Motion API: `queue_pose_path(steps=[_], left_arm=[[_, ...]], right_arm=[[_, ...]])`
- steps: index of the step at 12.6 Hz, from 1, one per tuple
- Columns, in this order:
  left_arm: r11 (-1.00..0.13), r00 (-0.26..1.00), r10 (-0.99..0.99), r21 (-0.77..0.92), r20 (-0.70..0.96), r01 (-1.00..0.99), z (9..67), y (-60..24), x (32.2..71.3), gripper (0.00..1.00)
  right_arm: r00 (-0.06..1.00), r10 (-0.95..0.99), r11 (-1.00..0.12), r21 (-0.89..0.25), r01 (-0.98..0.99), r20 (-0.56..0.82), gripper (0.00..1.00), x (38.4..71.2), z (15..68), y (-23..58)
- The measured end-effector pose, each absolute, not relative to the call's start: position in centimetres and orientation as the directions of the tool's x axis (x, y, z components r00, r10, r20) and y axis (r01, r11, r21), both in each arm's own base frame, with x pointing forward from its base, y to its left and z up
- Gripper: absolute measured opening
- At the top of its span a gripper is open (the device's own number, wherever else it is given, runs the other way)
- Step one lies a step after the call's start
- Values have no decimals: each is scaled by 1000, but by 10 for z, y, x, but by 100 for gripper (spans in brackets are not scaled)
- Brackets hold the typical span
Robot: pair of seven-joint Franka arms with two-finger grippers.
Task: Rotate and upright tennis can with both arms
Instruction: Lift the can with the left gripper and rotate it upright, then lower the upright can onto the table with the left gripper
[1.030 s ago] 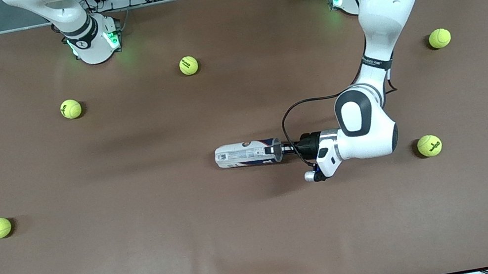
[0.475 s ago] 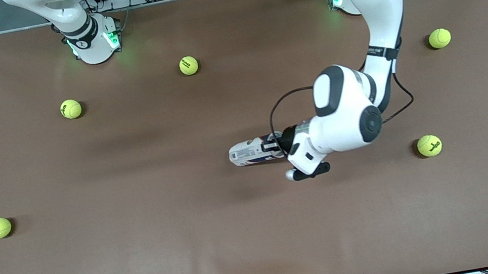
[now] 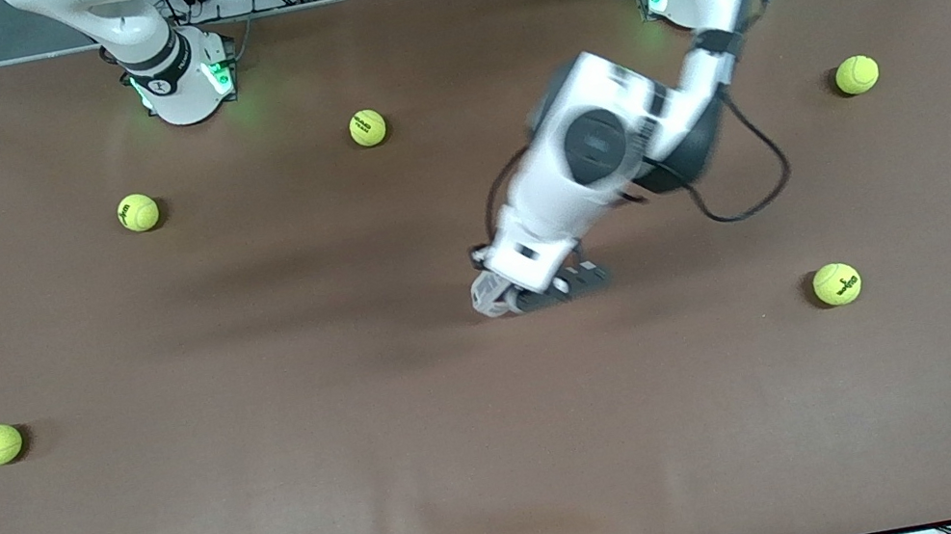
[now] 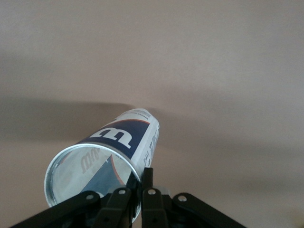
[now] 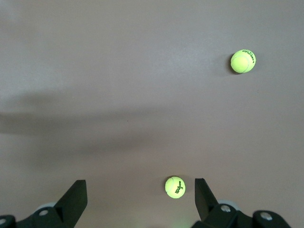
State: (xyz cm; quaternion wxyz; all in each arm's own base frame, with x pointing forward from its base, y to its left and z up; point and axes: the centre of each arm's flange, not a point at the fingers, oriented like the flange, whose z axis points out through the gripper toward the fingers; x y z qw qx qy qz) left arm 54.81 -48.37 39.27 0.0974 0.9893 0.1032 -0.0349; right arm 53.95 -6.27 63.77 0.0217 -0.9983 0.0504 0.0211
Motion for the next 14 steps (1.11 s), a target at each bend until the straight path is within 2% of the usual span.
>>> queue_pose_path(steps=[3,7,14], left_arm=[[-981,983,183,56,-29,184,391,-516,510,5],[-981,982,188,-46,7,188,379,-509,511,5],[-984,985,173,-29,26,174,368,-529,514,5]], right_arm=[[994,-102,-994,-41,-103,-27,100,539,646,-64],[993,-100,-994,-42,-103,-68,100,534,643,-63],[991,-103,-993,-42,-107,-85,100,532,642,-65]])
